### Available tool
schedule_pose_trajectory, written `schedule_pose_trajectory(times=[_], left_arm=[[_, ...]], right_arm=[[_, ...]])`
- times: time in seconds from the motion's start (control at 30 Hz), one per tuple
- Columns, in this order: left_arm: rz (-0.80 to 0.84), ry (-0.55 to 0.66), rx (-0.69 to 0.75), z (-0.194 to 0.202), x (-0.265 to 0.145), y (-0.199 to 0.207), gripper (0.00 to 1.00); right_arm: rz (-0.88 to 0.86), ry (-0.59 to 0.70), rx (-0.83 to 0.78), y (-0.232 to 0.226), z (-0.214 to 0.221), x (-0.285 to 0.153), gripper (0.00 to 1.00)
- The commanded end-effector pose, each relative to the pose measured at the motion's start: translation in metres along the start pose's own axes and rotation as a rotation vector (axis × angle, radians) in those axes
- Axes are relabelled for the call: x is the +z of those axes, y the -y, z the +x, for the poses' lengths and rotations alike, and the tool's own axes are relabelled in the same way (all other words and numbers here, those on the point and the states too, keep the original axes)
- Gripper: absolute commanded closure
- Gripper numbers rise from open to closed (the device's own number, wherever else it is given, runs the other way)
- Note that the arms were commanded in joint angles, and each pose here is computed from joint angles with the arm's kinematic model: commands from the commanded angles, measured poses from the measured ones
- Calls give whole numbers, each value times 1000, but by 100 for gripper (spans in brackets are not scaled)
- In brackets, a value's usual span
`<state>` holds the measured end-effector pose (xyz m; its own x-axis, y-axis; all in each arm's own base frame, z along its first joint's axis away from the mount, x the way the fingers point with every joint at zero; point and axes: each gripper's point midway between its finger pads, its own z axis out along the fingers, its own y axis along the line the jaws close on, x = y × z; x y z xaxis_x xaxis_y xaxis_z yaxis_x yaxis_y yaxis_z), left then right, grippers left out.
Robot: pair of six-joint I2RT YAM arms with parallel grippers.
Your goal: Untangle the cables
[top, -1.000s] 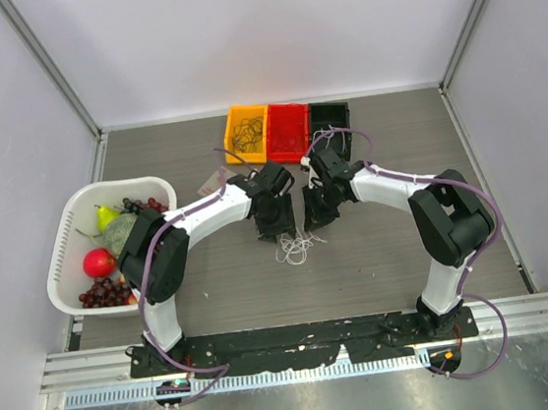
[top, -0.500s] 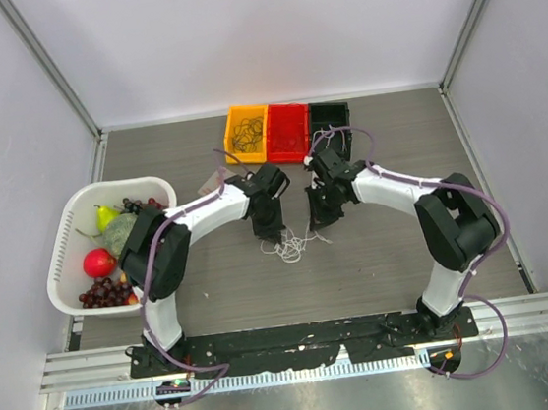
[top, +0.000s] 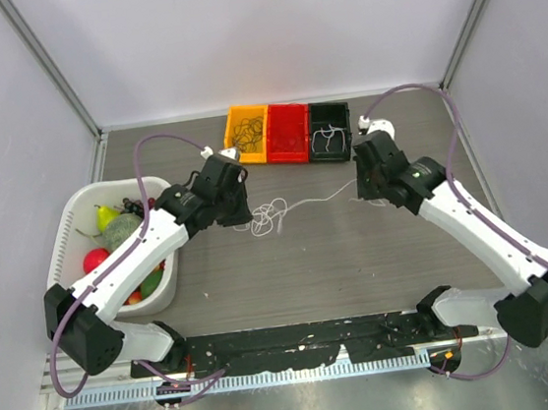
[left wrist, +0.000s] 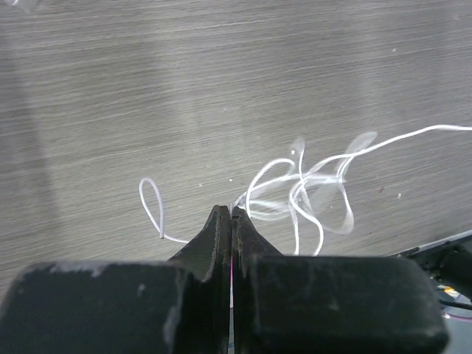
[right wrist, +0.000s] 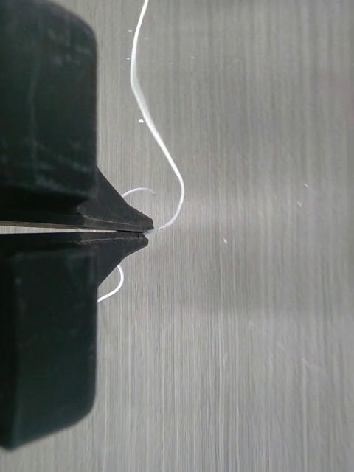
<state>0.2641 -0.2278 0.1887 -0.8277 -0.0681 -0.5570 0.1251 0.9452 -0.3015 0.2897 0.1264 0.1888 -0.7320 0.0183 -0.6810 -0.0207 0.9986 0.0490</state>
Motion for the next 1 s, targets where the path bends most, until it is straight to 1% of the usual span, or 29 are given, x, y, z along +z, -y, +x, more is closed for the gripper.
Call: schedule_pose_trajectory(times=[0.0,0.1,0.2,0.27,0.33,0.4,0.5,0.53,0.57,0.6,0.67,0.73,0.9,0.97], left_arm=[[-105,-30,21,14,-3,-31,100],[-115,-27,14,18,-8,-38,100],[-129,-26,10,20,-13,-45,100],[-129,-29,12,21,-15,-46,100],[-127,-34,14,23,-16,-47,100],[-139,-41,21,26,-16,-51,100],[-134,-61,24,32,-12,-52,100],[-123,-70,22,36,-9,-51,100],[-119,-79,17,39,-7,-52,100],[-118,-91,13,43,-4,-53,100],[-105,-109,5,49,1,-51,100],[-104,-124,-9,55,7,-51,100],[-90,-131,-24,58,14,-49,100],[-99,-136,-23,60,17,-52,100]], right_arm=[[175,161,55,44,-41,-45,99],[238,265,101,62,-68,-78,99],[285,333,133,75,-84,-102,99],[282,382,162,79,-96,-120,99],[228,434,177,74,-109,-136,99],[229,498,200,80,-122,-156,99],[247,638,269,96,-150,-204,99],[219,701,311,98,-161,-225,99],[194,738,331,99,-168,-237,99],[136,807,368,97,-178,-258,99],[54,898,413,95,-190,-285,99],[-2,953,444,93,-198,-303,99],[-128,997,418,76,-211,-324,99],[-169,1055,430,77,-218,-345,99]])
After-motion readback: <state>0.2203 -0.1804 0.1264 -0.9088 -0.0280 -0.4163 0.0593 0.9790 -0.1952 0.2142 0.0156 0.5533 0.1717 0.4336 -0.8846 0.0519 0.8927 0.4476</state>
